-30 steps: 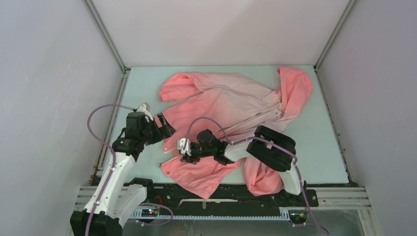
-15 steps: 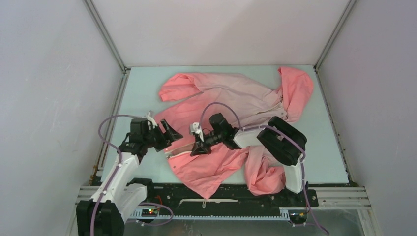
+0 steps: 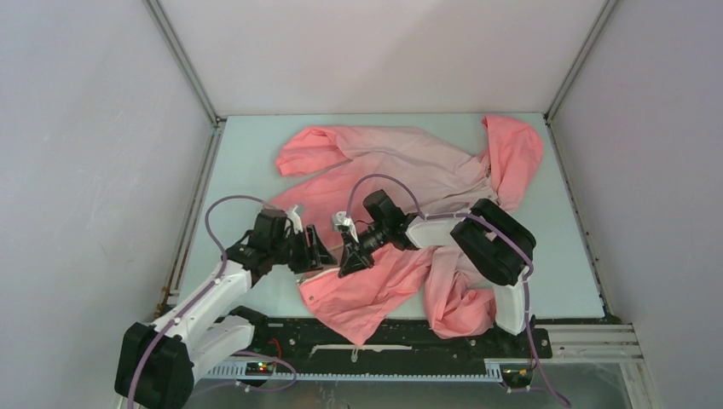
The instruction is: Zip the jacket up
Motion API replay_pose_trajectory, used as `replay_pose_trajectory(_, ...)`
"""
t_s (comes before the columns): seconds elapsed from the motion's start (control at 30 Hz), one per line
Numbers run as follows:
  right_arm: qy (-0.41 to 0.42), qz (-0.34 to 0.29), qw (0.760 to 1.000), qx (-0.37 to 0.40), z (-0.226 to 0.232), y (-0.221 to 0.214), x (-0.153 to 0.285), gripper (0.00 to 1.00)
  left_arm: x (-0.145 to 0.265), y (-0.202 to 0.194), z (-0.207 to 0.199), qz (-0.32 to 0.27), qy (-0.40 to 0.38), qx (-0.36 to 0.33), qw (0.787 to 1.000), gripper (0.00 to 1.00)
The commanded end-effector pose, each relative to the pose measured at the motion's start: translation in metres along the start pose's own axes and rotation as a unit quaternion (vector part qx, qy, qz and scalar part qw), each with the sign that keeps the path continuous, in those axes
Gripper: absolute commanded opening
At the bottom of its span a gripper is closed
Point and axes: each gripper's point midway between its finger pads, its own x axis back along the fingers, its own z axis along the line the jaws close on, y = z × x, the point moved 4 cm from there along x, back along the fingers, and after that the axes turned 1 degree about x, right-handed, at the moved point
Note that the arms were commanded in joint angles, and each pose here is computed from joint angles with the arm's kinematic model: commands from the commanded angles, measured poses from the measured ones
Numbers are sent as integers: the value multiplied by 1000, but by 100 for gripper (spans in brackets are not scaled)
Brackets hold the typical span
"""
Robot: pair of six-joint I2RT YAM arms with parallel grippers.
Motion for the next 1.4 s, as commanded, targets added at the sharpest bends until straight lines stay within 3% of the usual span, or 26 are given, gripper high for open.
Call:
replay_pose_trajectory(0.0,14,-13,1000,21,4,19,6,0,8,6,-23,1,-11,-50,999,57)
replay_pose_trajectory(0.13,14,-14,1000,17,3,20,7,0,17,5,-32,8,-14,-65,998,60)
replay_pose_trajectory(0.27,9,-13,1000,15,1,19,7,0,25,5,-38,16,-12,-77,997,74)
replay_pose_trajectory(0.33,7,-14,1000,14,0,19,7,0,28,6,-41,19,-2,-87,996,76)
replay_pose_trajectory(0.53,12,-19,1000,12,0,21,10,0,28,4,-32,59,53,-110,991,70)
replay_pose_trajectory(0.63,14,-21,1000,13,0,22,11,0,23,1,-31,79,55,-118,988,64)
replay_pose_trajectory(0.83,16,-21,1000,11,1,22,11,0,15,-1,-30,107,51,-132,984,63)
replay_pose_trajectory(0.97,4,-24,1000,2,-4,22,10,0,11,-6,-33,127,34,-136,982,55)
replay_pose_trajectory(1.13,-20,-29,999,-3,-9,23,8,2,7,-7,-31,134,35,-138,981,38)
replay_pose_trajectory(1.23,-42,-43,998,-3,-12,26,9,14,6,-5,-31,131,38,-144,980,22)
replay_pose_trajectory(1.27,-51,-47,998,-4,-13,26,10,23,6,-4,-31,129,38,-147,980,13)
replay_pose_trajectory(1.3,-66,-52,996,-4,-14,27,11,40,6,-3,-32,129,36,-150,980,7)
replay_pose_trajectory(1.37,-97,-67,993,-6,-15,31,15,48,6,-3,-34,128,27,-152,980,0)
